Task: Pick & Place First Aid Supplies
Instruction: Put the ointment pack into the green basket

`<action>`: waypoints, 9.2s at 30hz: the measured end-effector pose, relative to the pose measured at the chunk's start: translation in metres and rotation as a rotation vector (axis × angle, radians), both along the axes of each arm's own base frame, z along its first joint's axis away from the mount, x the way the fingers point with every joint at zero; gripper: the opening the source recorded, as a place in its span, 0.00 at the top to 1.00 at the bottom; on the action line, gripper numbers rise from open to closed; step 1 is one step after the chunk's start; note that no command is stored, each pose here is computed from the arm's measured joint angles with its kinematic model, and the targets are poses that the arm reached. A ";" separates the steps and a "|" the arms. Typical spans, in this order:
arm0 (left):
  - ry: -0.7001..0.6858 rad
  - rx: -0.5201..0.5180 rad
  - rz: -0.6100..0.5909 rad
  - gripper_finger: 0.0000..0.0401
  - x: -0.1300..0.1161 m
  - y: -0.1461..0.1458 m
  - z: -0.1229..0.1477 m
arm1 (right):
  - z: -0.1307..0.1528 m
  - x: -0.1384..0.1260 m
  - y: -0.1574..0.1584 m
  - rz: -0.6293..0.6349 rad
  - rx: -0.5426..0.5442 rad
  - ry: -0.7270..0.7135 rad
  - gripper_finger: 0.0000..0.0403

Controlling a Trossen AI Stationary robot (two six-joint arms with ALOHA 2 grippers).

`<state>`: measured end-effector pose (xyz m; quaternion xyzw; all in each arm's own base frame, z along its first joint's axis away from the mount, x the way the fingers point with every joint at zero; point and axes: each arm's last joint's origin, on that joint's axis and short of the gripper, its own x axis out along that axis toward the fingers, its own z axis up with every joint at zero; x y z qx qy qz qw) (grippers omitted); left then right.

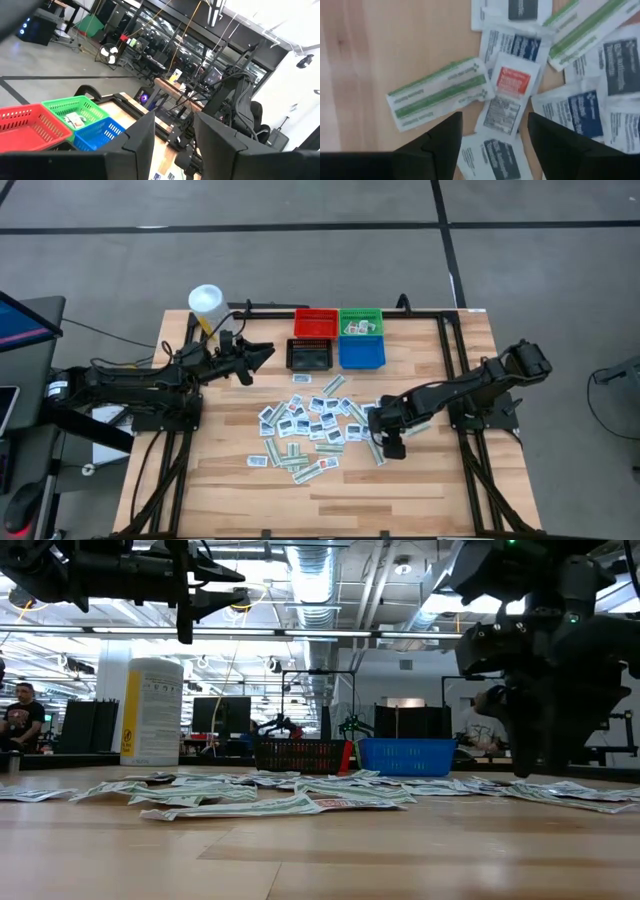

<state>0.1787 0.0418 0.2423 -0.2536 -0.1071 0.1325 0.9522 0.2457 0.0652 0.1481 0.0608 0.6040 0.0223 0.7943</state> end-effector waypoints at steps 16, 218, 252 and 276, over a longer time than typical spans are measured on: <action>-0.001 -0.002 -0.001 0.65 0.000 0.000 0.000 | 0.001 0.003 0.001 -0.015 -0.032 -0.041 0.48; 0.576 0.416 -0.189 0.65 0.016 -0.037 -0.055 | 0.131 -0.011 -0.131 -0.189 -0.457 -0.750 0.50; 0.816 0.613 -0.351 0.65 0.069 -0.040 -0.132 | 0.111 -0.020 -0.100 -0.115 -0.331 -0.520 0.58; 0.874 0.458 -0.280 0.65 0.077 -0.037 -0.145 | 0.111 -0.020 -0.100 -0.137 -0.317 -0.522 0.59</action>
